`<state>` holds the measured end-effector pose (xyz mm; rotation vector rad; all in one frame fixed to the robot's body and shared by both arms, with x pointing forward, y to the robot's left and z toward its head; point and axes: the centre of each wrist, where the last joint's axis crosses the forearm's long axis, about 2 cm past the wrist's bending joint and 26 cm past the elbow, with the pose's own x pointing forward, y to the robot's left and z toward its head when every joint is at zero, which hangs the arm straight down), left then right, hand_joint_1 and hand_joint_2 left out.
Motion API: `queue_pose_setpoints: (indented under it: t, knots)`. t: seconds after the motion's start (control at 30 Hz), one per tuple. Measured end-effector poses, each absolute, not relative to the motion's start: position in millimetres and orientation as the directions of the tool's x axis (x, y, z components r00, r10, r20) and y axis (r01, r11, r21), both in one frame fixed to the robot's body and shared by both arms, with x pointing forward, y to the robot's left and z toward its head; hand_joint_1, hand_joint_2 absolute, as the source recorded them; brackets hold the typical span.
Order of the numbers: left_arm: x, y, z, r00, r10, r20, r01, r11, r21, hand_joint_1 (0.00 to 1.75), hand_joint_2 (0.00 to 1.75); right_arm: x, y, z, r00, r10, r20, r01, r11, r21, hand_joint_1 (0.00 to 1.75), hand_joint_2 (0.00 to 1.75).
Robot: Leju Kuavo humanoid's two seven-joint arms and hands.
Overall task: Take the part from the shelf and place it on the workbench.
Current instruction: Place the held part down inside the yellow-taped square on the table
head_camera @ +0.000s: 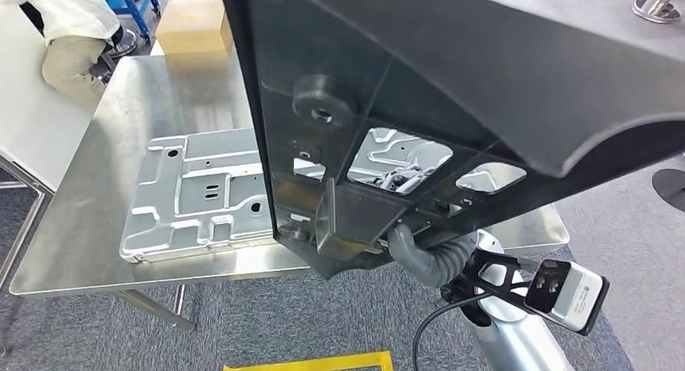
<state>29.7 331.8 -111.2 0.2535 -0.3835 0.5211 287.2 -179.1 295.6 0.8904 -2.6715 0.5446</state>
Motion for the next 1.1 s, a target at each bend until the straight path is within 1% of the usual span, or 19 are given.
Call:
queue_pose_setpoints:
  t: [0.2,0.5,0.67,0.73,0.83,0.87,0.93,1.0,1.1]
  knots:
    - [28,331,-111,0.789,0.448,0.421,-0.546,0.825,0.147,0.00,1.75,292,-190,300,-0.809,-0.473,0.348,-0.566,0.787,-0.245,1.75,1.75]
    - [28,326,-112,0.793,0.447,0.414,-0.543,0.827,0.148,0.00,1.75,279,-202,286,-0.892,-0.276,0.357,-0.380,0.887,-0.263,1.75,1.75]
    - [28,324,-112,0.793,0.449,0.412,-0.544,0.826,0.146,0.00,1.75,274,-207,280,-0.900,-0.233,0.368,-0.342,0.902,-0.265,1.75,1.75]
    - [27,324,-112,0.793,0.447,0.414,-0.542,0.828,0.143,0.00,1.75,274,-211,279,-0.910,-0.190,0.369,-0.300,0.915,-0.269,1.75,1.75]
    - [26,324,-112,0.794,0.446,0.414,-0.538,0.832,0.136,0.00,1.75,276,-229,274,-0.924,-0.039,0.380,-0.166,0.937,-0.308,1.75,1.75]
    - [26,324,-112,0.794,0.446,0.414,-0.538,0.832,0.135,0.00,1.75,279,-238,273,-0.926,0.031,0.377,-0.106,0.935,-0.337,1.75,1.75]
    - [26,325,-112,0.792,0.448,0.416,-0.539,0.832,0.132,0.00,1.75,288,-257,275,-0.908,0.231,0.349,0.065,0.902,-0.427,1.75,1.75]
    - [28,326,-112,0.789,0.448,0.420,-0.541,0.831,0.129,0.00,1.75,301,-270,279,-0.836,0.460,0.298,0.259,0.810,-0.525,1.75,1.75]
    - [30,325,-112,0.787,0.449,0.423,-0.540,0.832,0.123,0.00,1.75,330,-278,286,-0.660,0.726,0.194,0.477,0.604,-0.639,1.75,1.75]
